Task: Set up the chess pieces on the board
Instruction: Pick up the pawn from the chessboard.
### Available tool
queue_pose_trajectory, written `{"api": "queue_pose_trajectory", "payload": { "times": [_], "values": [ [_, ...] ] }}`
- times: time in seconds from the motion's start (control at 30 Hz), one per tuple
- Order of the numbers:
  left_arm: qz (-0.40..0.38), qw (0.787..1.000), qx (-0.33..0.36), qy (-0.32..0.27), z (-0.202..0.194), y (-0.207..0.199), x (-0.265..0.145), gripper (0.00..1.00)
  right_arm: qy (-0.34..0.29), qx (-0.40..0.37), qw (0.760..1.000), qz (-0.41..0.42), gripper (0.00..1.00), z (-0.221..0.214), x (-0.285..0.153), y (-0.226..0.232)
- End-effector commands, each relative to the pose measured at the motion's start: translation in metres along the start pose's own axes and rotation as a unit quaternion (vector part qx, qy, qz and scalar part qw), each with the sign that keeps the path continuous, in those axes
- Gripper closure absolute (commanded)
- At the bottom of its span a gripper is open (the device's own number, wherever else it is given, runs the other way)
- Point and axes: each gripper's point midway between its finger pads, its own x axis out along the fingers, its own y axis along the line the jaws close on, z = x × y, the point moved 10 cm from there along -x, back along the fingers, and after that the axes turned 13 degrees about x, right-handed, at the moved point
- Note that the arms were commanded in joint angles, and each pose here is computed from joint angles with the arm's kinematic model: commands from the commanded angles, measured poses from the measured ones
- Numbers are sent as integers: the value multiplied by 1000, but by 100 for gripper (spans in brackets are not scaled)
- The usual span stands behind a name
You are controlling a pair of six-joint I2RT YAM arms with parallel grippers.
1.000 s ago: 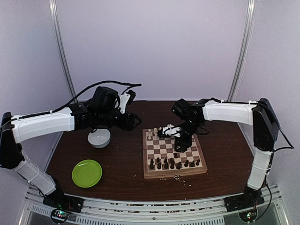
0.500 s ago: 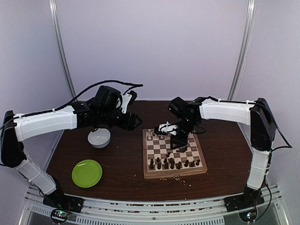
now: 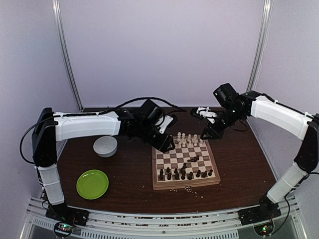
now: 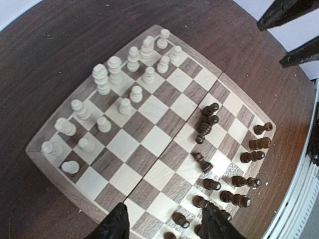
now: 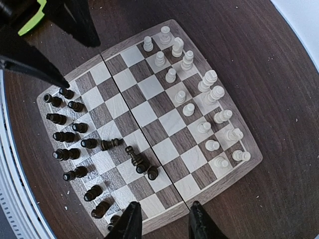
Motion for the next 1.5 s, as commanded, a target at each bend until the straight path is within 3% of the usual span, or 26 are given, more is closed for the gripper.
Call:
{"api": "queue_pose_trajectory", "payload": {
  "times": [0.0, 0.5, 1.1, 1.47],
  "values": [
    [-24, 1000, -4, 9, 13, -17, 11, 49, -26, 39, 999, -4, 66, -11, -11, -10],
    [-3, 994, -9, 112, 8, -47, 67, 50, -54, 64, 996, 2, 66, -24, -24, -24],
    [-11, 989, -29, 146, -1, -55, 101, 53, -47, 68, 996, 14, 66, -28, -21, -28],
    [-39, 987, -35, 152, -2, -58, 115, 60, -43, 70, 996, 19, 66, -29, -20, -29]
  ]
}}
